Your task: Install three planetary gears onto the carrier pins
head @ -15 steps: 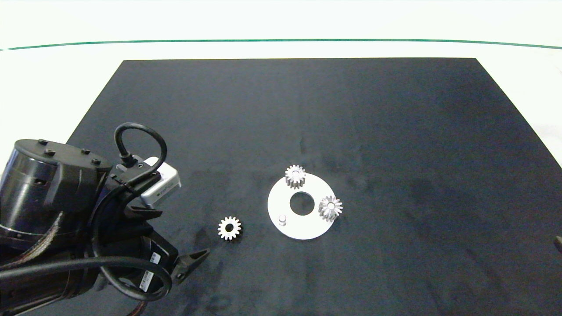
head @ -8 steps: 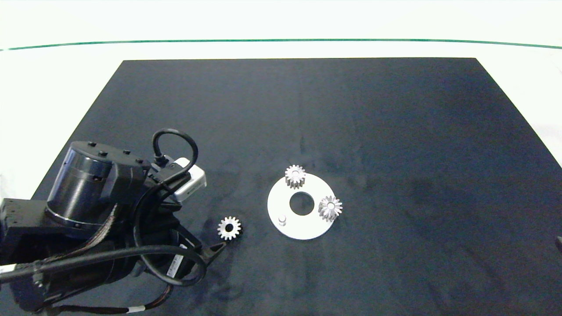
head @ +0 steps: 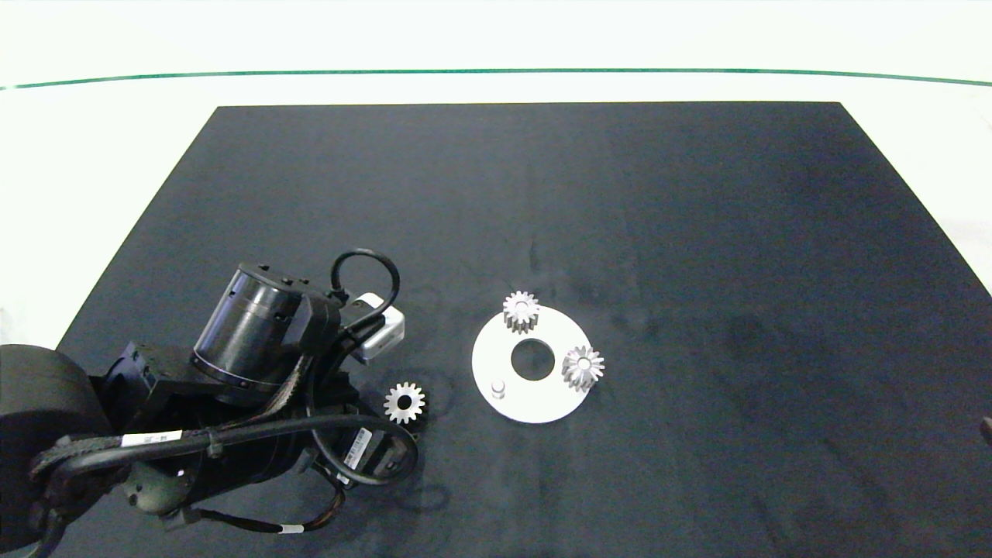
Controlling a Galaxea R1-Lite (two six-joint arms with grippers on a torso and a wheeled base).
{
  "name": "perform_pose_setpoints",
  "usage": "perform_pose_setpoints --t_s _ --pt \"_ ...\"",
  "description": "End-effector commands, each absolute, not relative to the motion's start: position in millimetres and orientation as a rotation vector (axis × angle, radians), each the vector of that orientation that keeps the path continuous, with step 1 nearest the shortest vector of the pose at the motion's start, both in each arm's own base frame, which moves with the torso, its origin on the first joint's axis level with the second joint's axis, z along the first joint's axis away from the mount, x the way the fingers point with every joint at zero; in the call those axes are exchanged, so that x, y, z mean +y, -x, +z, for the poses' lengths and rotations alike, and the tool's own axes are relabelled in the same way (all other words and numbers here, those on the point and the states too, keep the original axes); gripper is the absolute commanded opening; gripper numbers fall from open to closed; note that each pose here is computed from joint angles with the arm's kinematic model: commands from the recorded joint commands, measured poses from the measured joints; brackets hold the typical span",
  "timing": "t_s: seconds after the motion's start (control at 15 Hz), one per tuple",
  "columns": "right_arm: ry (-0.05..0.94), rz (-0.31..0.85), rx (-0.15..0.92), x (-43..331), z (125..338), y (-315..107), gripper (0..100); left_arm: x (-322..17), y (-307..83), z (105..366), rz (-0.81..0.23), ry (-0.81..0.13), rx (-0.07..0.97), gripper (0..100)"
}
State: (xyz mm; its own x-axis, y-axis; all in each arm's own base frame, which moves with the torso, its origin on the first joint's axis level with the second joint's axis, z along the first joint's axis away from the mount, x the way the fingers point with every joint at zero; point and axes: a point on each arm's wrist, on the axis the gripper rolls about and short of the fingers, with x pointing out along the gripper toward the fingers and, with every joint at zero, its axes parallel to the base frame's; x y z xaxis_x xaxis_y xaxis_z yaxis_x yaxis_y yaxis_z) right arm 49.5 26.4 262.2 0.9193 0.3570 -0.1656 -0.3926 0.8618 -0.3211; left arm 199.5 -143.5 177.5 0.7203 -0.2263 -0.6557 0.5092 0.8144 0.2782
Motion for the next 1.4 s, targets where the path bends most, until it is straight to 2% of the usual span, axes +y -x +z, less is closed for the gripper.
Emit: perform_pose_setpoints --t_s 0.07,1.4 --pt "0.36 0.394 0.102 26.5 262.2 -49.6 100 -148.9 -201.4 172.3 -0.436 -0.481 0.663 100" --pt "0.361 0.394 0.103 26.3 261.7 -49.3 100 -168.9 -208.3 164.9 -0.463 -0.449 0.633 60"
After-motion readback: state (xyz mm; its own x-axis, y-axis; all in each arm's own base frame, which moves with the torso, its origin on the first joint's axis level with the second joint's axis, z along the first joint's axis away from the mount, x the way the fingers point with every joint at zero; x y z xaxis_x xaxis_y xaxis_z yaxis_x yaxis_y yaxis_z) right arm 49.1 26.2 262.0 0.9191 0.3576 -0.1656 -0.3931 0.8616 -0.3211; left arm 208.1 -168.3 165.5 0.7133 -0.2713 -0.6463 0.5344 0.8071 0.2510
